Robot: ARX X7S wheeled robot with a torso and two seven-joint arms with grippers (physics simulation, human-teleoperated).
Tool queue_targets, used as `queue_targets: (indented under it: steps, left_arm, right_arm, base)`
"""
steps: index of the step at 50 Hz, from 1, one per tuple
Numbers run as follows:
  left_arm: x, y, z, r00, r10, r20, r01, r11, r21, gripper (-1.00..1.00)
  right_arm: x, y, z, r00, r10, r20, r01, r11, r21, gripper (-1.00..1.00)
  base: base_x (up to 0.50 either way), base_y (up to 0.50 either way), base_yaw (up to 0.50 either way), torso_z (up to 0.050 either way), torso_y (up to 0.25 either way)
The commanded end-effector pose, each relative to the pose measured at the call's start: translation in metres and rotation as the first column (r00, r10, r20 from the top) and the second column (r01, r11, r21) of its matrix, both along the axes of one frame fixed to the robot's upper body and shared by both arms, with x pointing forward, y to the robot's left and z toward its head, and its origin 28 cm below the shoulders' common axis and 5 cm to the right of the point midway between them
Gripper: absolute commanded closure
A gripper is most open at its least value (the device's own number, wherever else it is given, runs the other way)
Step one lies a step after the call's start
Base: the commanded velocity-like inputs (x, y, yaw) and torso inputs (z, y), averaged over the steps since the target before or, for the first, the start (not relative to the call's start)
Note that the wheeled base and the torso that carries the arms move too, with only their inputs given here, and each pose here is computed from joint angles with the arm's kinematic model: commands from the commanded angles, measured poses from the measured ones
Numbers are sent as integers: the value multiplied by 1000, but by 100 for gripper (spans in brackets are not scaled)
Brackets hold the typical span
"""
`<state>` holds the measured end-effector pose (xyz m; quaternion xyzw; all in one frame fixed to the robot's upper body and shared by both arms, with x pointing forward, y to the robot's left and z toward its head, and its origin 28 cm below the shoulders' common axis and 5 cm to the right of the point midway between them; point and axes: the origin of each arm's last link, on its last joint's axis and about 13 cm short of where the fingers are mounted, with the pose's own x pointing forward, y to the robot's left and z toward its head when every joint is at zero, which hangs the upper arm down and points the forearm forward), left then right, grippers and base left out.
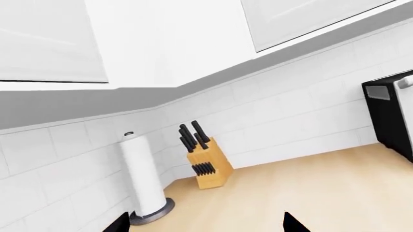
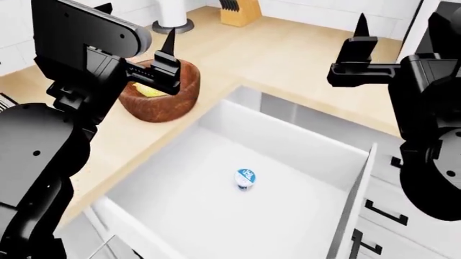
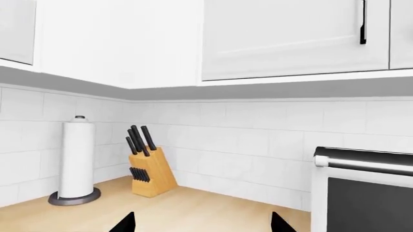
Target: Place the bar in the bowl and close the drawer.
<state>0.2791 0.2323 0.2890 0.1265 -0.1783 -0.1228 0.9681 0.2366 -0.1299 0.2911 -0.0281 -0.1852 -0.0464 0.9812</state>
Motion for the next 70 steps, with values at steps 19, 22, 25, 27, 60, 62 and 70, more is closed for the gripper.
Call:
queue_targets:
  steps: [19,22,25,27,60,62,70]
  left_arm:
    - [-3,-1,-2,1000,-10,-6,10,1000,5,-100]
    - [-2,-1,-2,1000,-10,-6,10,1000,5,-100]
    - [-2,-1,-2,1000,-9,-6,9,1000,5,-100]
    - [-2,-1,-2,1000,-9,-5,9,1000,4,-100]
    - [1,-3,-2,1000,-15,-3,15,1000,4,-100]
    - [-1,-3,-2,1000,-15,-3,15,1000,4,-100]
    - [-2,-2,-1,1000,-17,-4,17,1000,4,-100]
  right_arm:
    - [1,-1,-4,1000,0,-10,0,1000,18,-100]
    - [2,0,-4,1000,1,-7,-1,1000,17,-100]
    - [2,0,-4,1000,8,-4,-8,1000,14,-100]
    - [2,0,-4,1000,8,-4,-8,1000,14,-100]
    - [-6,-45,-46,971,-213,-109,220,974,52,-100]
    - [-10,-50,-54,965,-227,-132,236,970,52,-100]
    - [-29,-68,-77,932,-297,-208,305,952,4,-100]
  base:
    - [75,-79,0,0,1]
    - [0,0,0,0,0]
    - [0,0,0,0,0]
    - [55,-83,0,0,0]
    - [11,-16,0,0,0]
    - [0,0,0,0,0]
    - [0,0,0,0,0]
